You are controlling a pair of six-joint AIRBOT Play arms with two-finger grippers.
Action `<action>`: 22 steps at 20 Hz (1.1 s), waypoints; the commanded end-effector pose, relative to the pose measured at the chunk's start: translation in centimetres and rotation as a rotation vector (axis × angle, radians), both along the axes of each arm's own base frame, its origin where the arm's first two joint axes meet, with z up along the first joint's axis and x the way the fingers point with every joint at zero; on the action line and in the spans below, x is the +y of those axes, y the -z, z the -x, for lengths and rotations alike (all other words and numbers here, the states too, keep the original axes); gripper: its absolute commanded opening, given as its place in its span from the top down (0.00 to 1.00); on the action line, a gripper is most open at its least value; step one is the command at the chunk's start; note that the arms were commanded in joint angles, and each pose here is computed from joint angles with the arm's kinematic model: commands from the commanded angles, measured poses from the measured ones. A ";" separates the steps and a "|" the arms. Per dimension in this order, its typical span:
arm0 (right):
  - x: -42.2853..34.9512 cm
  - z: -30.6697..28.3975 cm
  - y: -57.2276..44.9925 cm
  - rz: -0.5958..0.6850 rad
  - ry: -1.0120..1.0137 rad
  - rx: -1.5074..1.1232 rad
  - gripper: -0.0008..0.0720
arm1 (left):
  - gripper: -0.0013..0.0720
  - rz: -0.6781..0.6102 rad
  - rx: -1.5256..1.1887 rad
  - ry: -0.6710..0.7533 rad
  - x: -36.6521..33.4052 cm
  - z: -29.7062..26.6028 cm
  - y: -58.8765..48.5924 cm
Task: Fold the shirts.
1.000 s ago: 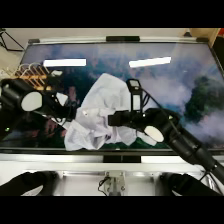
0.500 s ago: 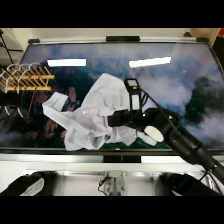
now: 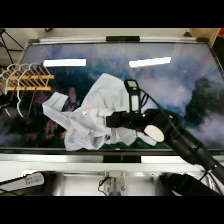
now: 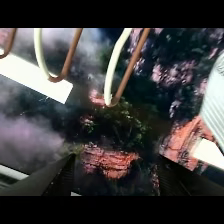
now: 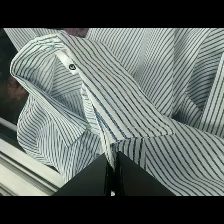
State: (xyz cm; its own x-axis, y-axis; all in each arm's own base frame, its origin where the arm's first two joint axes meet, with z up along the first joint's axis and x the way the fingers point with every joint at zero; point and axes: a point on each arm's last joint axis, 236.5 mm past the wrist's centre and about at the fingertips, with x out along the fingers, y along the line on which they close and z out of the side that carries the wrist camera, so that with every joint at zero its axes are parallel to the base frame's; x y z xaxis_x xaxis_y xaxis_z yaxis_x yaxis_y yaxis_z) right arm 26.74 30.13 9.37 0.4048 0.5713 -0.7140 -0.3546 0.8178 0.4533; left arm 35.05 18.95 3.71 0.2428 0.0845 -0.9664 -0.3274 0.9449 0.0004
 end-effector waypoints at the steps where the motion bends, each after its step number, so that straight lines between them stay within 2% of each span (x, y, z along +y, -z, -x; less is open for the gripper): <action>1: 0.4 0.4 -0.1 -0.023 0.004 0.024 0.88 | 0.16 0.073 0.092 0.064 1.0 -0.4 5.8; 3: 0.4 0.3 -0.1 -0.024 0.005 0.022 0.88 | 0.16 0.083 0.122 0.115 1.2 -0.7 7.6; 8: 0.4 0.3 -0.1 -0.035 0.024 0.037 0.88 | 0.16 0.050 0.088 0.149 2.6 -2.9 8.5; 11: 0.4 0.3 -0.1 -0.037 0.027 0.039 0.88 | 0.17 0.071 0.120 0.167 2.4 -2.8 10.1; 13: 0.3 0.2 -0.1 -0.031 0.027 0.034 0.88 | 0.25 0.102 0.142 0.233 1.1 -3.0 11.3; 18: 0.3 0.2 -0.1 -0.032 0.028 0.034 0.88 | 0.26 0.062 0.212 0.295 0.0 -3.5 13.8; 22: 0.3 0.2 -0.1 -0.032 0.028 0.034 0.88 | 0.53 0.004 0.200 0.290 1.0 -4.2 13.9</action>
